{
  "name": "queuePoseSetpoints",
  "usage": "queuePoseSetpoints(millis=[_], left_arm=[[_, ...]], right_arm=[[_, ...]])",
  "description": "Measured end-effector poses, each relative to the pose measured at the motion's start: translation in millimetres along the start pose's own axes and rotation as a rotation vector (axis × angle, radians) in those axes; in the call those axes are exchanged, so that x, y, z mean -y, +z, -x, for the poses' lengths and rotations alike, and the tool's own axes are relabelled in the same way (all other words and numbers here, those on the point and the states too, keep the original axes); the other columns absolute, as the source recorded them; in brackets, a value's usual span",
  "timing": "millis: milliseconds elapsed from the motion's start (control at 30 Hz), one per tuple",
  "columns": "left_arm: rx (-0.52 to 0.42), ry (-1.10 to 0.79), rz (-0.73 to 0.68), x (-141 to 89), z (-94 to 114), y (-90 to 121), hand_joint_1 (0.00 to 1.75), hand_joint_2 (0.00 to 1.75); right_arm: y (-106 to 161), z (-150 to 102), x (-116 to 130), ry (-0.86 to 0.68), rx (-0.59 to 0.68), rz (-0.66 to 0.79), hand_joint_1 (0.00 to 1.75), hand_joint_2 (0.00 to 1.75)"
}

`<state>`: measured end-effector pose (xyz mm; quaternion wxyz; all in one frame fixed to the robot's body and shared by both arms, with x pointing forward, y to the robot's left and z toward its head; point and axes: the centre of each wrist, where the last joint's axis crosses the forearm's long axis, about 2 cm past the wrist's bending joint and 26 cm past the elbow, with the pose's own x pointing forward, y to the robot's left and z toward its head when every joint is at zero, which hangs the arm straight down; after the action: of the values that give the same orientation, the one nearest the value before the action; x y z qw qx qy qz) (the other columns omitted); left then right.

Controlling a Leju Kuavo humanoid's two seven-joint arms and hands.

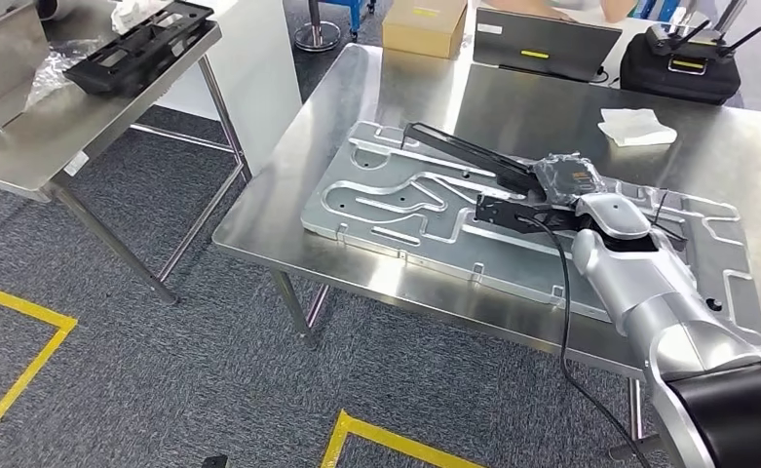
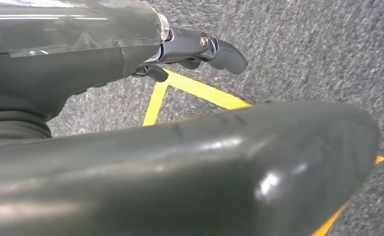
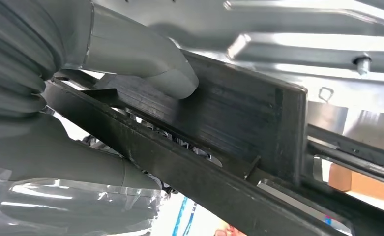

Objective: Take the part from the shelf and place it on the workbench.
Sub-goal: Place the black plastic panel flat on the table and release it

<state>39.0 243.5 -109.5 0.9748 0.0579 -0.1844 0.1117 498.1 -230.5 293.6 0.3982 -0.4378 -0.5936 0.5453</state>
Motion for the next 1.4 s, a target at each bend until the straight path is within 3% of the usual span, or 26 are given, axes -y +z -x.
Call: queuePoseSetpoints(millis=[233, 433, 567, 700, 800, 933, 1133, 1400], left_arm=[[0.000, -0.002, -0.004, 0.1, -0.2, 0.0, 0.00, 0.00], [0.003, -0.003, -0.004, 0.8, -2.1, -0.5, 0.00, 0.00], [0.003, -0.002, -0.005, 1.7, -3.3, -0.6, 0.00, 0.00], [-0.008, -0.008, -0.011, 1.7, -3.5, -0.7, 0.00, 1.75], [0.002, -0.017, -0.006, 1.6, -3.1, -0.6, 0.00, 1.75], [0.016, -0.016, 0.005, 1.4, -2.8, -0.6, 0.00, 0.00], [0.019, -0.011, 0.001, 1.5, -4.4, -1.0, 0.00, 0.00], [0.001, 0.008, -0.010, 0.3, -2.8, -0.8, 0.00, 0.00]], right_arm=[[0.3, -3.4, -5.5, -0.008, 0.020, -0.042, 1.75, 1.75], [10.0, -16.4, -37.2, -0.031, 0.064, -0.123, 1.75, 1.75], [11.8, -22.9, -43.9, -0.033, 0.063, -0.144, 1.75, 1.75], [13.7, -24.0, -48.8, -0.031, 0.056, -0.174, 0.00, 1.75], [16.4, -24.2, -54.9, -0.030, 0.055, -0.203, 0.00, 1.75], [20.5, -24.3, -63.5, -0.036, 0.051, -0.228, 0.00, 1.75], [22.5, -16.5, -64.3, -0.126, 0.044, -0.157, 0.00, 1.75], [21.4, 5.3, -42.6, -0.598, 0.093, 0.165, 0.00, 1.75]])
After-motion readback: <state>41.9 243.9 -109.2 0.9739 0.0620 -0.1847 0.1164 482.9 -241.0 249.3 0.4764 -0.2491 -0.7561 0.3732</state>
